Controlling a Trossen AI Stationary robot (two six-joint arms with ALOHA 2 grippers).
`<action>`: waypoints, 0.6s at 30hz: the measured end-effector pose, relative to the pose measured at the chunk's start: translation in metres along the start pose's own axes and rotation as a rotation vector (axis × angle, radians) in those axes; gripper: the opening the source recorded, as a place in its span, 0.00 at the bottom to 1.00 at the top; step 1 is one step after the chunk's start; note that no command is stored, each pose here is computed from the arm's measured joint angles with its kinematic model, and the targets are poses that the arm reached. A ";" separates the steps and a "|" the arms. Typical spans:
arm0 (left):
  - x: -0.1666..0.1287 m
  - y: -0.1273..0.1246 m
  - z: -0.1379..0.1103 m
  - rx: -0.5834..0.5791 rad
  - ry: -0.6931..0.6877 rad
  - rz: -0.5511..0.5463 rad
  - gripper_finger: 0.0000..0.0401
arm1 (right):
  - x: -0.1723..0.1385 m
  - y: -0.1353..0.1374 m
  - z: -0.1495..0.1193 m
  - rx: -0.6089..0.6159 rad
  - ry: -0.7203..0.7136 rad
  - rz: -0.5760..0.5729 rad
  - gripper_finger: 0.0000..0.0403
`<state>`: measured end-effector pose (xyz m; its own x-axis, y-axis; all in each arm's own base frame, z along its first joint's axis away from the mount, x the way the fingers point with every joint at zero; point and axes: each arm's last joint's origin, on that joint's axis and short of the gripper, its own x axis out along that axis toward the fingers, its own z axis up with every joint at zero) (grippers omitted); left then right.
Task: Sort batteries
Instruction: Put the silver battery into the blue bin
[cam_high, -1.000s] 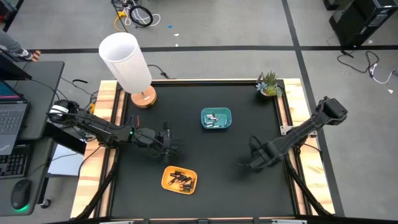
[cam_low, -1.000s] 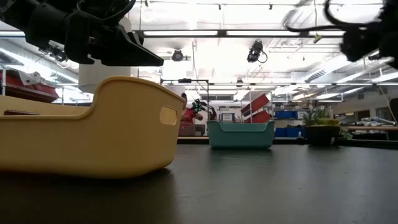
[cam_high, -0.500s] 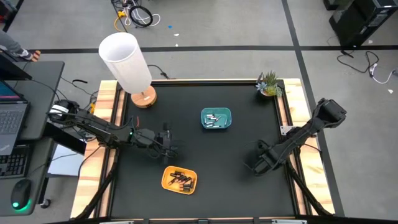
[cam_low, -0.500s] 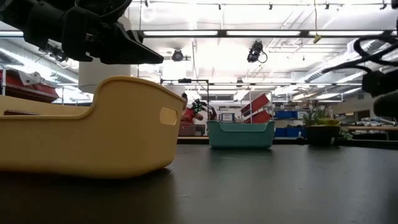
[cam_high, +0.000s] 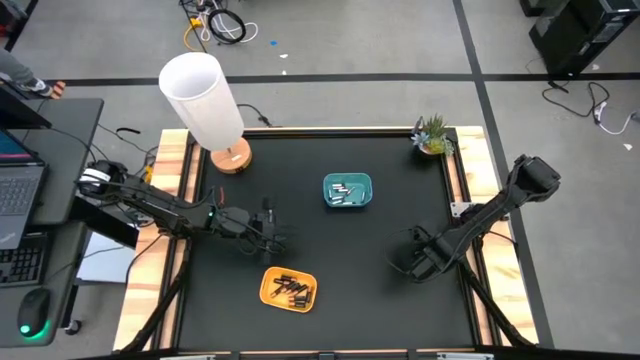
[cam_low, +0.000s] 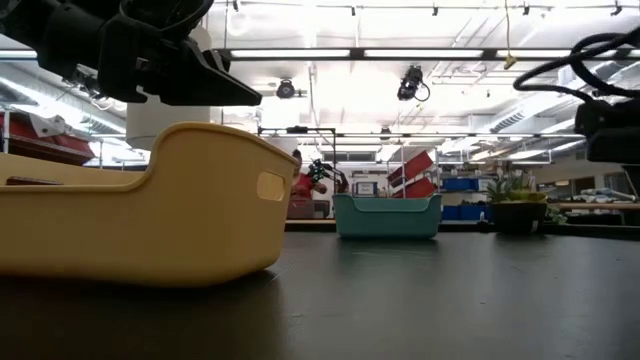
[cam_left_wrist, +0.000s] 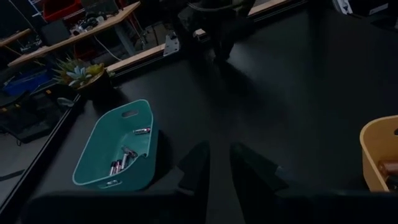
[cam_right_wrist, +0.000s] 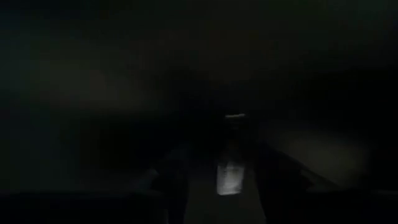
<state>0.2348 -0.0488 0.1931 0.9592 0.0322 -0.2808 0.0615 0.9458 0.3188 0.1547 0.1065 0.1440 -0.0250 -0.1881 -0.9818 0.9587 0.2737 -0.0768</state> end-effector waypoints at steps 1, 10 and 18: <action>0.000 0.000 0.000 0.000 0.000 0.000 0.19 | 0.002 0.002 -0.001 0.000 -0.001 -0.002 0.38; 0.000 0.000 0.000 0.000 0.001 0.000 0.19 | 0.017 0.017 -0.007 -0.042 -0.026 -0.061 0.23; 0.000 0.000 0.001 -0.002 -0.008 0.002 0.19 | 0.006 0.027 -0.005 -0.124 -0.029 -0.064 0.03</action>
<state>0.2350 -0.0489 0.1939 0.9616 0.0313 -0.2727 0.0592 0.9465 0.3172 0.1789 0.1171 0.1354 -0.0751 -0.2356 -0.9689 0.9130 0.3746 -0.1618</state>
